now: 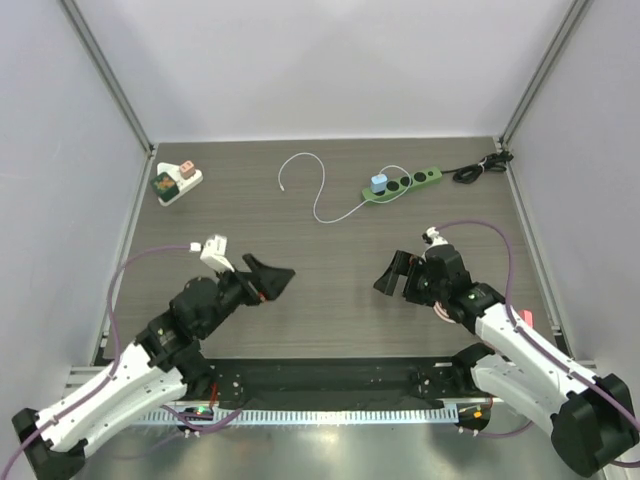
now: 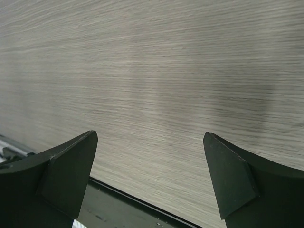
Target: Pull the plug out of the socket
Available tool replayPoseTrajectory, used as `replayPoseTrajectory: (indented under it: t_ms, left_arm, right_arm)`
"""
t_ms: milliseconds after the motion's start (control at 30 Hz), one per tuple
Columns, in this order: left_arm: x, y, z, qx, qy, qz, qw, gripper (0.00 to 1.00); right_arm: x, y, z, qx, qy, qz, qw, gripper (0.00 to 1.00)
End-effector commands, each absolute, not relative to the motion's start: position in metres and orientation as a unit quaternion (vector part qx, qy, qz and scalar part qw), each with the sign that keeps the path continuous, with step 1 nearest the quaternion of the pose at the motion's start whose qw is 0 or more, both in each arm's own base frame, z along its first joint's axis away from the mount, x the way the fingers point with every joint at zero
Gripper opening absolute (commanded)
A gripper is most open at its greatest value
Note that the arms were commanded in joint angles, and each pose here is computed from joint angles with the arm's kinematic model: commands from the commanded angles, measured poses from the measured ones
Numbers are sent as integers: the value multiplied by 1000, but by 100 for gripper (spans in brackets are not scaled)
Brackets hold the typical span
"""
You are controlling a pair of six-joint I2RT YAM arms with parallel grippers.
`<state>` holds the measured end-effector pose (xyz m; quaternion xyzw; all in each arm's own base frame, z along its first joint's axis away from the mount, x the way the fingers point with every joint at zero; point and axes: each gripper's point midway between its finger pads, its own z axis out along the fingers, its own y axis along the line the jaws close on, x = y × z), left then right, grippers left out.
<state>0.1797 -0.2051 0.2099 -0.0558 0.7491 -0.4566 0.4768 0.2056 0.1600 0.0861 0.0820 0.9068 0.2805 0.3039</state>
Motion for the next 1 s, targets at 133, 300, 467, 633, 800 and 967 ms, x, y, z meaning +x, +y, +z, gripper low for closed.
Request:
replayPoseTrajectory:
  t_ms: [133,300,467,633,800,967]
  left_arm:
    - [225,-148,181,-153,855,-169,465,100]
    - [239,-205,205,-73,834,-270,476,100]
    - [237,-283,220,36,807,-396,436,100]
    - [230,-355,194,125,825,-454,314,100]
    - [213,-433,184,192,802,-499,266,90]
    - [186,-507,170,241,786,-533,202,73]
  right_arm:
    - [225,142,115,78,908,218,349,99]
    - [221,129,108,107,922,178,327,100]
    - [225,119,116,135,928,142,316,99]
    - [230,79,141,188,915,71,349,100]
    - [237,38,161,248,900,57,355,100]
    - [237,-6,200,269,884,9,382,100]
